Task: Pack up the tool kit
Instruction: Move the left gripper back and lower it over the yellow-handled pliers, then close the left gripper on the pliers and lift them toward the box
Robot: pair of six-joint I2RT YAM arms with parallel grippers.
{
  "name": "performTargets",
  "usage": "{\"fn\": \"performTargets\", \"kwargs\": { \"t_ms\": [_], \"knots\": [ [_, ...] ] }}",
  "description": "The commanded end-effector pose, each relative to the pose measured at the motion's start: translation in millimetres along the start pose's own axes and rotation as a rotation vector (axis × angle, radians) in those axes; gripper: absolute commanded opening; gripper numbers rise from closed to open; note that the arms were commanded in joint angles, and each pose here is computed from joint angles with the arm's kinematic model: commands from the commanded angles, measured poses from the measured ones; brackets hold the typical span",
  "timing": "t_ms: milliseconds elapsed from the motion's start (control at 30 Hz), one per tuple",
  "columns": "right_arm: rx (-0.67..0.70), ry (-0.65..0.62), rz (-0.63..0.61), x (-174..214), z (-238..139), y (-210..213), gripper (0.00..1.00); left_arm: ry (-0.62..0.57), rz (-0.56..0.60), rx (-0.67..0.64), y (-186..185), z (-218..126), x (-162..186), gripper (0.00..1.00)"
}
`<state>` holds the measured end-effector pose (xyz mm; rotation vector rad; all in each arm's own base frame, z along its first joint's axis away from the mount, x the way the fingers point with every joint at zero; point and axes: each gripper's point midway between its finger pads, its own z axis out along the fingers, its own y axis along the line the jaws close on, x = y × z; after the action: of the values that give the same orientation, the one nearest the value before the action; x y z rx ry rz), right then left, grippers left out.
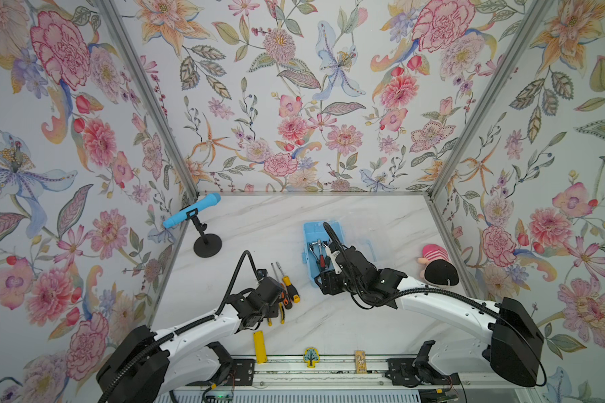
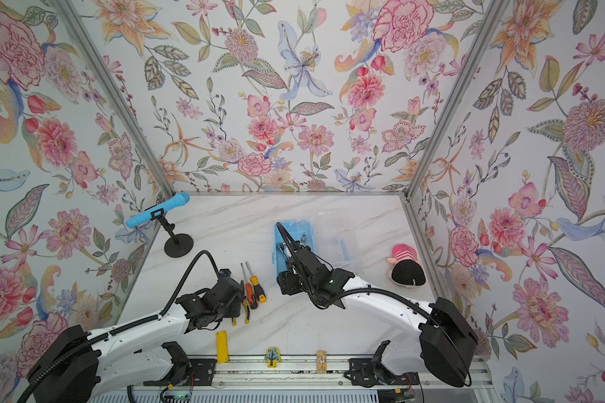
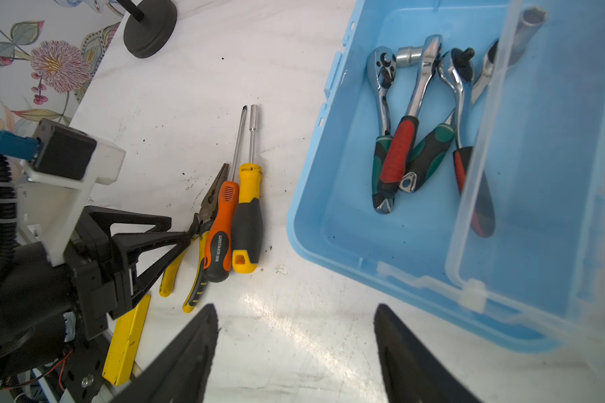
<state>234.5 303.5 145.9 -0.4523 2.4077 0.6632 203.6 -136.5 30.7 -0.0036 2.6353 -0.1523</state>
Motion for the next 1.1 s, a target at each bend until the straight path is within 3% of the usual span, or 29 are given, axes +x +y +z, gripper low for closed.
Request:
{"fn": "performTargets", "kwargs": {
  "t_ms": [0, 133, 567, 900, 1000, 1067],
  "knots": [
    [-0.033, -0.022, 0.015, -8.9, -0.2, 5.0, 0.72, 0.017, 0.027, 0.012, -3.4, 6.3, 6.9, 0.43],
    [-0.042, -0.026, 0.024, -9.2, 0.6, 5.3, 0.72, 0.027, 0.036, 0.0, -2.2, 9.3, 9.0, 0.37],
    [-0.055, -0.03, 0.05, -4.7, 0.7, 0.6, 0.71, 0.064, 0.063, -0.041, 9.3, 19.8, 25.4, 0.32],
    [-0.053, -0.038, 0.068, -3.4, -0.8, -2.9, 0.71, 0.048, 0.073, -0.062, 13.9, 13.8, 21.1, 0.16],
    [-0.06, -0.04, 0.072, -4.5, -1.2, -1.6, 0.71, 0.033, 0.084, -0.067, 14.5, 8.2, 15.9, 0.0],
    [-0.064, -0.041, 0.072, -5.1, -1.6, -0.5, 0.71, 0.023, 0.102, -0.074, 14.7, 3.6, 11.0, 0.0]
  ]
}}
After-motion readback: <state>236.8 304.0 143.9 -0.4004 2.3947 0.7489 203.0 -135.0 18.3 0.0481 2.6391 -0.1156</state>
